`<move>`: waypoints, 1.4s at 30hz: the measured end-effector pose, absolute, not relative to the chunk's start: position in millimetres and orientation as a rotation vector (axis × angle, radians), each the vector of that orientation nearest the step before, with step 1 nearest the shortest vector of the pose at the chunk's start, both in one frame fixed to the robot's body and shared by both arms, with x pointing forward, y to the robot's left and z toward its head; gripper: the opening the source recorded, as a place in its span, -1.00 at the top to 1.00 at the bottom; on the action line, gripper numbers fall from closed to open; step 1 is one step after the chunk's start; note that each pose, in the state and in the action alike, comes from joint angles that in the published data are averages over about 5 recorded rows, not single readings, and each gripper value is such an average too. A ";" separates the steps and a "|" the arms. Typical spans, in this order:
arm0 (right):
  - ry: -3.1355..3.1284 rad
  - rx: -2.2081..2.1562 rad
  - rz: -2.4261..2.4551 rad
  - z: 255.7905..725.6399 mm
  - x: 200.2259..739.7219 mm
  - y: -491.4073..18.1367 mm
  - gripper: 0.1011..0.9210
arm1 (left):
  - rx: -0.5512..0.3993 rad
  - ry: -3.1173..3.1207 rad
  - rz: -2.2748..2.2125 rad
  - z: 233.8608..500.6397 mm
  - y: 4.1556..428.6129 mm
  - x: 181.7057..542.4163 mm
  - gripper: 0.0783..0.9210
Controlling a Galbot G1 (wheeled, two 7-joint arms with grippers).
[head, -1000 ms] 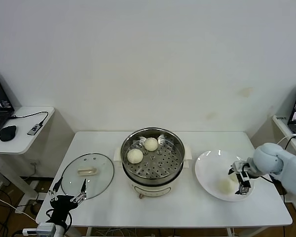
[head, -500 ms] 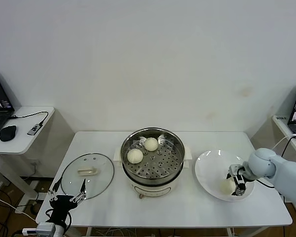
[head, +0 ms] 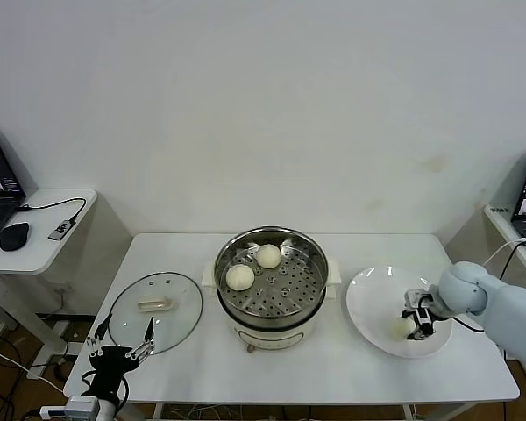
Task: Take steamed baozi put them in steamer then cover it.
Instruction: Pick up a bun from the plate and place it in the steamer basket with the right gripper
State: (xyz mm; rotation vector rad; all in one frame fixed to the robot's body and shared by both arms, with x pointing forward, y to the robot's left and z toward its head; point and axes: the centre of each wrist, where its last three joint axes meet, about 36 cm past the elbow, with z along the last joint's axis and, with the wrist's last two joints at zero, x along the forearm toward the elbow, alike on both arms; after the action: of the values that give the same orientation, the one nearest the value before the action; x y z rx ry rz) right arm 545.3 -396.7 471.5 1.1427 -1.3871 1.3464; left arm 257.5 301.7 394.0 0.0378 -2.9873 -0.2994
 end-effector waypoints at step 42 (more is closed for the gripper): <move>-1.226 1.823 1.846 646.3 621.1 -149.1 -0.08 | 0.053 -3.024 -0.288 403.0 298.3 262.2 -0.77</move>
State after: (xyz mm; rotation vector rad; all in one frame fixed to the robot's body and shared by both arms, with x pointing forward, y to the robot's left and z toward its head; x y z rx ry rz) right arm 621.1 -149.1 646.3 1.8226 -1.2258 1.8457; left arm 262.2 298.3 403.0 0.0532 -3.0243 -0.2876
